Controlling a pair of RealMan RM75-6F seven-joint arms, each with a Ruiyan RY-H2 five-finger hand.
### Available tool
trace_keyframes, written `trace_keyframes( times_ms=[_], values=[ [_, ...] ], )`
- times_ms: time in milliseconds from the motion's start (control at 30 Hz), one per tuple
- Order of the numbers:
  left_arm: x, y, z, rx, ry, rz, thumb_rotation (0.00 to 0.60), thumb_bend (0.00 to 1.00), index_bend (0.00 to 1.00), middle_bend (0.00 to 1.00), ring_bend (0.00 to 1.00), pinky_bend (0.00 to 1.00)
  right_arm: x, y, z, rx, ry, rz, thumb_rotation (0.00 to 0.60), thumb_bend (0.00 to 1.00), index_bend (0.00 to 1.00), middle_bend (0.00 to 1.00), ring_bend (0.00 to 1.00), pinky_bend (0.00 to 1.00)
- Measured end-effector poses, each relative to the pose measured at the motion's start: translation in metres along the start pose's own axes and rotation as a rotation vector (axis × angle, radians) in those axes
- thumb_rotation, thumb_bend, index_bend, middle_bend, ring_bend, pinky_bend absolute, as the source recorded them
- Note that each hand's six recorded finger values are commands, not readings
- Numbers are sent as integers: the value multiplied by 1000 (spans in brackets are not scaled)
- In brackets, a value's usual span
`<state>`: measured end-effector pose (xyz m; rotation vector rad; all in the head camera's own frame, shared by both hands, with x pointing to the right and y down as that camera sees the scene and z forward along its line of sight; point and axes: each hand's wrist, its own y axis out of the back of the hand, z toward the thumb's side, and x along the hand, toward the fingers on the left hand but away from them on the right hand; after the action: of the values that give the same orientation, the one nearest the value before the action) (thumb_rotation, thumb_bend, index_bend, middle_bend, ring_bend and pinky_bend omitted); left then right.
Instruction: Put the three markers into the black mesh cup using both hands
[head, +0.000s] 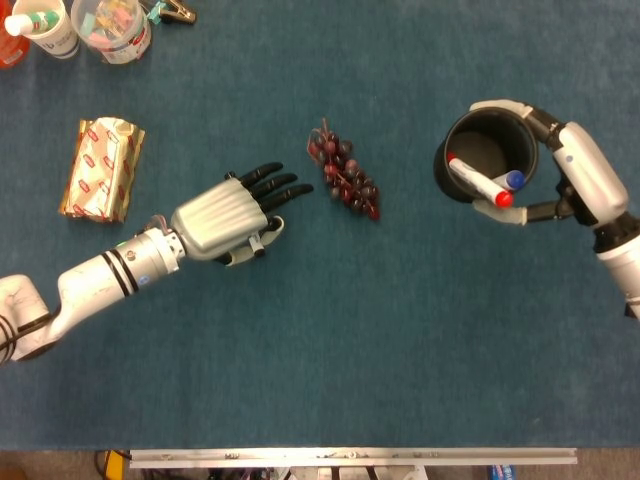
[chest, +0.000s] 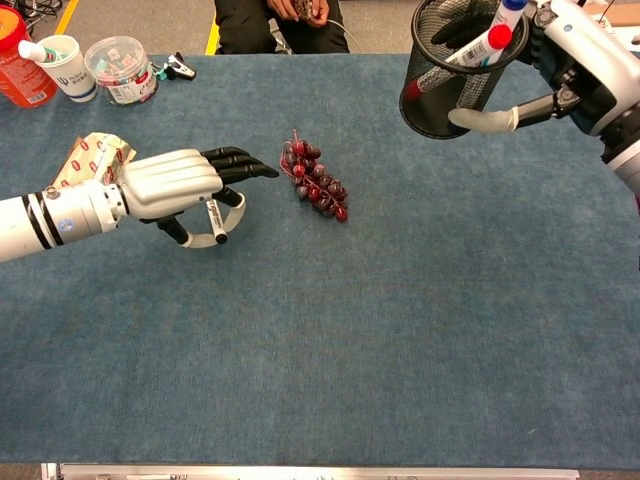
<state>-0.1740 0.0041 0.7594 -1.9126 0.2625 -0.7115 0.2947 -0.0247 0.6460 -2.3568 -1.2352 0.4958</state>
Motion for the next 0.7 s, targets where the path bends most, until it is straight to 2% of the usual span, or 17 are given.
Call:
trace_keyframes(
  times_ms=[333,700],
  values=[
    [-25,58,-13,-258,103,104,600,293,660,43,0,2,-6,-13,-2,-10,-4,36,600,371,408,370,240,248],
    [-55,118,-30,-473,199,233,600,293,660,46,0,2,-15,-43,-5,-29,-3,109,600,371,408,370,240,248]
  ],
)
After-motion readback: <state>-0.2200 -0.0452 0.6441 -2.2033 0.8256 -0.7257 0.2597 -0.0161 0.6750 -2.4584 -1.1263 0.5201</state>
